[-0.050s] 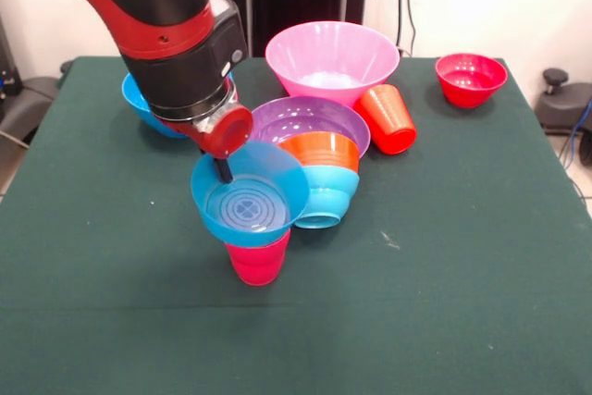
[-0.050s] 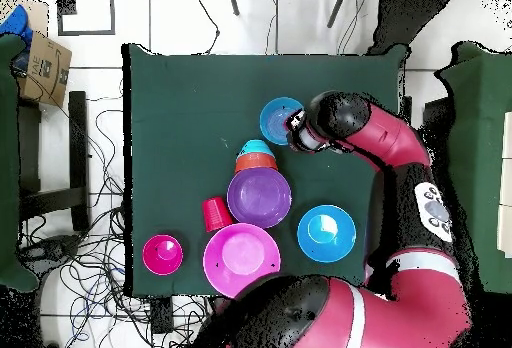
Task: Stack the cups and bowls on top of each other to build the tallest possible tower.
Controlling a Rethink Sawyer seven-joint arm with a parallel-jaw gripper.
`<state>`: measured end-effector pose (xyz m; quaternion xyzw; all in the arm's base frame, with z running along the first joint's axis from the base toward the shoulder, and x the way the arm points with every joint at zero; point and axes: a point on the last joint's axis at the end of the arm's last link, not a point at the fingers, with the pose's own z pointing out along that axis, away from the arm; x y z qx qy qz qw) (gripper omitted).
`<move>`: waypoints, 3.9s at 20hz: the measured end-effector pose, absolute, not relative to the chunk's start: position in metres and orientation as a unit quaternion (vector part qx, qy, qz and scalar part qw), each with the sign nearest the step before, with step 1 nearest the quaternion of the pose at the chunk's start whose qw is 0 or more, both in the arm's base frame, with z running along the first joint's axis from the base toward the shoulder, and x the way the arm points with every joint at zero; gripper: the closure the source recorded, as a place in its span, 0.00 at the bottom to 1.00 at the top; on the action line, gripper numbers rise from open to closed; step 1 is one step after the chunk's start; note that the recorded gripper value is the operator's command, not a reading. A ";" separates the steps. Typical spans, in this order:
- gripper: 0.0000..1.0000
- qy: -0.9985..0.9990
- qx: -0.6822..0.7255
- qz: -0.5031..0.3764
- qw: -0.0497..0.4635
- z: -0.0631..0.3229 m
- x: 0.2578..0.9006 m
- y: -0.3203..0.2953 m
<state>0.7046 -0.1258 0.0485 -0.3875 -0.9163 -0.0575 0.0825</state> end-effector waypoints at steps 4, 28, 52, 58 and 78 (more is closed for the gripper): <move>1.00 -0.917 -0.387 -0.057 0.077 0.055 0.707 -0.127; 1.00 -0.917 -0.386 -0.058 0.084 0.066 0.707 -0.127; 1.00 -0.914 -0.384 -0.060 0.115 0.053 0.686 -0.114; 1.00 -0.914 -0.384 -0.061 0.118 0.051 0.684 -0.113; 1.00 -0.914 -0.388 -0.060 0.100 0.046 0.686 -0.118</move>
